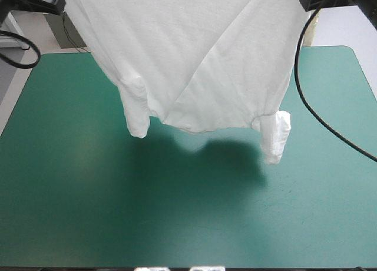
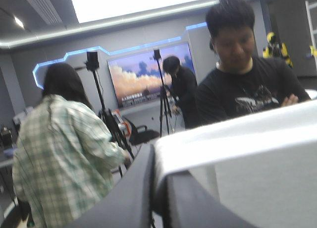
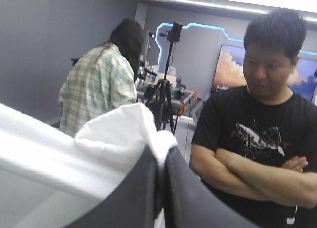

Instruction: Fold the cloth

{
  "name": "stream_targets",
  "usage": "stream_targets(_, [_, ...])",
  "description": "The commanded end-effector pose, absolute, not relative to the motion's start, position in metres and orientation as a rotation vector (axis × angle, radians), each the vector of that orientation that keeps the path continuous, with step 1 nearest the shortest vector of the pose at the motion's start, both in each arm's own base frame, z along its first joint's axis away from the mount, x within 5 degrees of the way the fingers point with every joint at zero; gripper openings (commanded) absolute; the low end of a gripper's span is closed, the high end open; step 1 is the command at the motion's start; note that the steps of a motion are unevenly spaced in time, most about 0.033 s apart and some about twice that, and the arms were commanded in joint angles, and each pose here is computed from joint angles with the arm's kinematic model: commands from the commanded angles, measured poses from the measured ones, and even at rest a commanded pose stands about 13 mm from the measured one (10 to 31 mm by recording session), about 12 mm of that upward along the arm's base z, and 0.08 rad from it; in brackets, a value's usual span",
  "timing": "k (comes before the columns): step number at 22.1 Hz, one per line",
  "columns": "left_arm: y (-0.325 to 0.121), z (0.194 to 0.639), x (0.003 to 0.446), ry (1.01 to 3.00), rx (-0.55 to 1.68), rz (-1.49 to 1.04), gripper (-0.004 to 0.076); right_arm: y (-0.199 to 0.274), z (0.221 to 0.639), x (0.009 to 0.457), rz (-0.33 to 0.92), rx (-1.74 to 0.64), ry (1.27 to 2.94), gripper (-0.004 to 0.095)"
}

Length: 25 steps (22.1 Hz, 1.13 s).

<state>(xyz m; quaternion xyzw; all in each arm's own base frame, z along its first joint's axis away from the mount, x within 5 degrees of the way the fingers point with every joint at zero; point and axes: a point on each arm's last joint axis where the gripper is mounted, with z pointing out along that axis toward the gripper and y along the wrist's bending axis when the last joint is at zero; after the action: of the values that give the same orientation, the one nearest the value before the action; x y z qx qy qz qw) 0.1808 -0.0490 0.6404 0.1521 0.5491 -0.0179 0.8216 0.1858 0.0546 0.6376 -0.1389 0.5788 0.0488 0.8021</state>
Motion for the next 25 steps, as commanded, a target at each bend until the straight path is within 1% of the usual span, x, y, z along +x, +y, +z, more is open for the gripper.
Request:
stream_targets(1, [-0.034, 0.672, 0.129, 0.914, 0.247, -0.026, -0.0009, 0.041, 0.665, 0.144, 0.043, -0.274, 1.023, -0.0016])
stream_targets(4, [-0.031, 0.677, 0.113, 0.876, 0.237, -0.031, -0.0009, 0.037, 0.673, 0.125, 0.05, -0.265, 0.945, -0.0016])
stream_targets(6, [-0.029, 0.677, 0.108, 0.878, 0.239, -0.031, -0.0009, 0.035, 0.675, 0.118, 0.05, -0.259, 0.925, -0.0016])
stream_targets(8, [-0.03, 0.675, 0.109, 0.904, 0.247, -0.035, -0.0009, 0.035, 0.675, 0.116, 0.065, -0.253, 0.927, -0.0016])
stream_targets(10, [-0.033, 0.67, 0.12, 0.956, 0.263, -0.041, -0.0009, 0.037, 0.672, 0.126, 0.075, -0.255, 0.958, -0.0017])
stream_targets(12, [-0.038, 0.666, 0.14, 0.982, 0.267, -0.041, -0.0009, 0.044, 0.665, 0.15, 0.075, -0.264, 1.004, -0.0017])
stream_targets(13, [-0.042, 0.662, 0.157, 0.992, 0.267, -0.041, -0.0009, 0.05, 0.658, 0.173, 0.063, -0.275, 1.042, -0.0017])
stream_targets(14, [-0.044, 0.66, 0.168, 0.993, 0.265, -0.04, -0.0009, 0.053, 0.656, 0.184, 0.059, -0.275, 1.046, -0.0017])
stream_targets(15, [-0.049, 0.657, 0.188, 0.985, 0.258, -0.032, -0.0009, 0.059, 0.65, 0.21, 0.036, -0.273, 1.03, -0.0017])
stream_targets(16, [-0.053, 0.652, 0.21, 0.962, 0.245, -0.03, -0.0009, 0.064, 0.646, 0.232, 0.013, -0.264, 0.98, -0.0017])
stream_targets(18, [-0.058, 0.648, 0.236, 0.899, 0.221, -0.016, -0.0009, 0.072, 0.642, 0.259, -0.02, -0.249, 0.867, -0.0017])
stream_targets(20, [-0.062, 0.644, 0.255, 0.809, 0.198, 0.013, -0.0009, 0.076, 0.643, 0.272, -0.024, -0.231, 0.783, -0.0016])
stream_targets(22, [-0.064, 0.642, 0.266, 0.748, 0.178, 0.024, -0.0009, 0.077, 0.647, 0.278, -0.024, -0.226, 0.764, -0.0016])
stream_targets(25, [-0.064, 0.641, 0.268, 0.741, 0.175, 0.025, -0.0009, 0.077, 0.655, 0.279, -0.019, -0.214, 0.735, -0.0017])
